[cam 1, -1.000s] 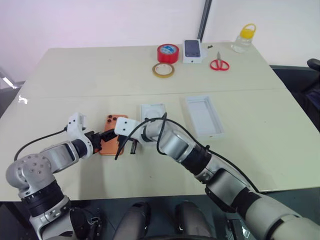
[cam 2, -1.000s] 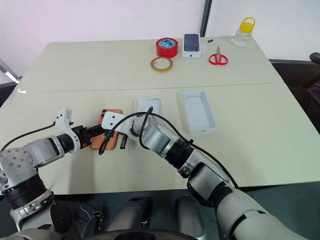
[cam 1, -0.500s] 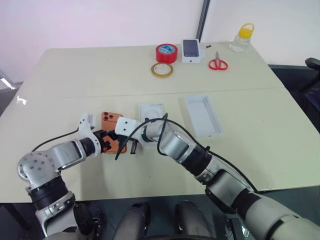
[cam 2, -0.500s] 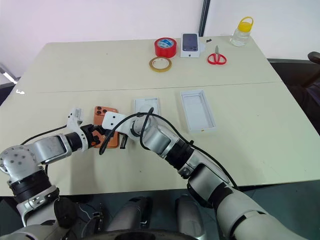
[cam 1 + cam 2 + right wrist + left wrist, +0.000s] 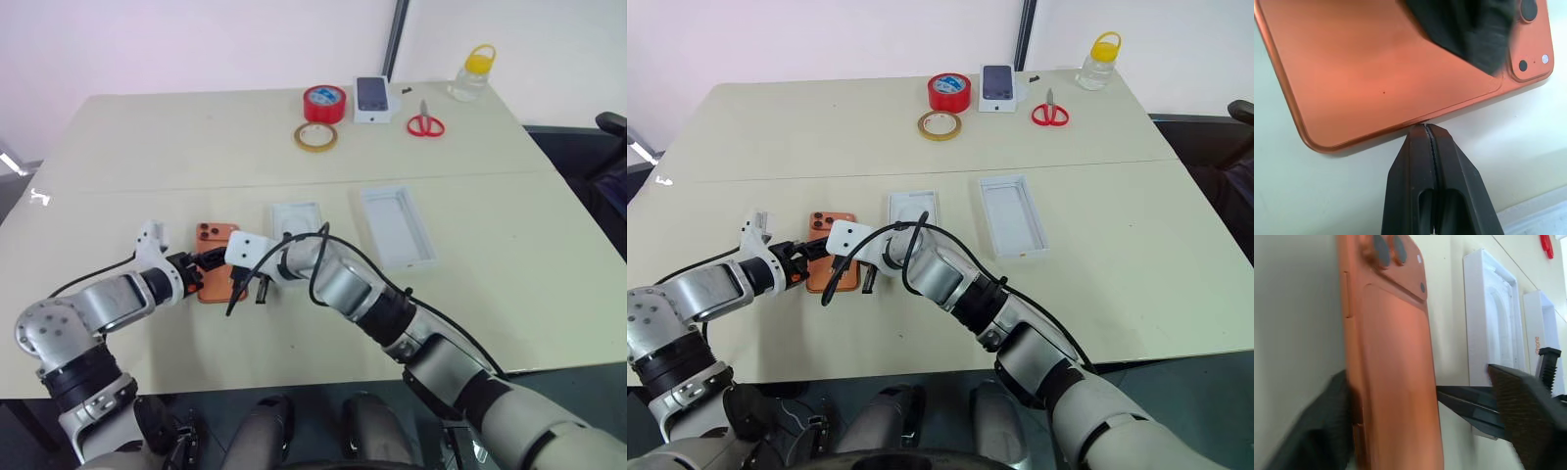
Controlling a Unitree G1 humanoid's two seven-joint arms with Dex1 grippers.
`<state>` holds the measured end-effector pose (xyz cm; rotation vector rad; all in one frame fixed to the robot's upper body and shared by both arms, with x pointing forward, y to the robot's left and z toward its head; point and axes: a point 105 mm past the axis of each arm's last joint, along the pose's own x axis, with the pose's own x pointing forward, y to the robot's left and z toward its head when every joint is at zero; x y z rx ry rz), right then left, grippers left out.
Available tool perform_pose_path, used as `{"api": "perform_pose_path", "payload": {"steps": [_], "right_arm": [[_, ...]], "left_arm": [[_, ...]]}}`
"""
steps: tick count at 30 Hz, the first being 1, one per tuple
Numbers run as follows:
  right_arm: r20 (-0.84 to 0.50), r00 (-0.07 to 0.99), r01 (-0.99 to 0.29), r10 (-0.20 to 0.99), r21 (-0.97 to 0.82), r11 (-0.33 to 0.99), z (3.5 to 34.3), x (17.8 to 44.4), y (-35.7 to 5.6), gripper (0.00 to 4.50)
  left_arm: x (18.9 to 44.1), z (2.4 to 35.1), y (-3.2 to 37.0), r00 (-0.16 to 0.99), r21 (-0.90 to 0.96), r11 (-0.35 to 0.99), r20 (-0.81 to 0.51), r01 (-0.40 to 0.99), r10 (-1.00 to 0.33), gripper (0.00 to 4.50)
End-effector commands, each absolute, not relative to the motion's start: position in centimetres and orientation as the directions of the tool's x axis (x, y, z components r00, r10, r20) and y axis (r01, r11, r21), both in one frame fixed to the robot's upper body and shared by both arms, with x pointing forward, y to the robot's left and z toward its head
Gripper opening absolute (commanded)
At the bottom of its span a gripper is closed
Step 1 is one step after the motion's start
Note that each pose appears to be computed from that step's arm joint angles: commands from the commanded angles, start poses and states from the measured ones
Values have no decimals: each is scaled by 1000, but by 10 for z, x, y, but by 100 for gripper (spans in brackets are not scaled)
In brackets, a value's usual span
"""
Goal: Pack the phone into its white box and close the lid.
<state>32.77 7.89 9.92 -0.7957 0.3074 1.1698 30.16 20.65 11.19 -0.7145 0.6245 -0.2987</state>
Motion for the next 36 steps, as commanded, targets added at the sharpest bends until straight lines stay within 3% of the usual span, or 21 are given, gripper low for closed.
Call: {"api": "perform_pose_path", "payload": {"steps": [1, 11, 17, 18, 26, 36], "right_arm": [[-536, 384, -889, 752, -435, 144, 123, 322, 88, 0], [-489, 406, -876, 772, -450, 175, 144, 323, 74, 0], [-483, 424, -868, 766, -458, 191, 146, 325, 66, 0], [-483, 424, -868, 766, -459, 191, 145, 324, 66, 0], [-470, 435, -860, 768, -469, 201, 151, 324, 60, 0], [-348, 441, -836, 827, -494, 238, 196, 329, 13, 0]], "left_arm": [[299, 118, 205, 787, -700, 711, -399, 69, -470, 318], [294, 120, 198, 813, -786, 617, -331, 44, -480, 318], [289, 121, 196, 812, -812, 583, -337, 6, -477, 33], [288, 123, 196, 811, -817, 576, -334, 5, -481, 8], [289, 133, 195, 835, -872, 488, -286, -24, -470, 8], [306, 169, 183, 856, -880, 464, -160, 102, -492, 8]]}}
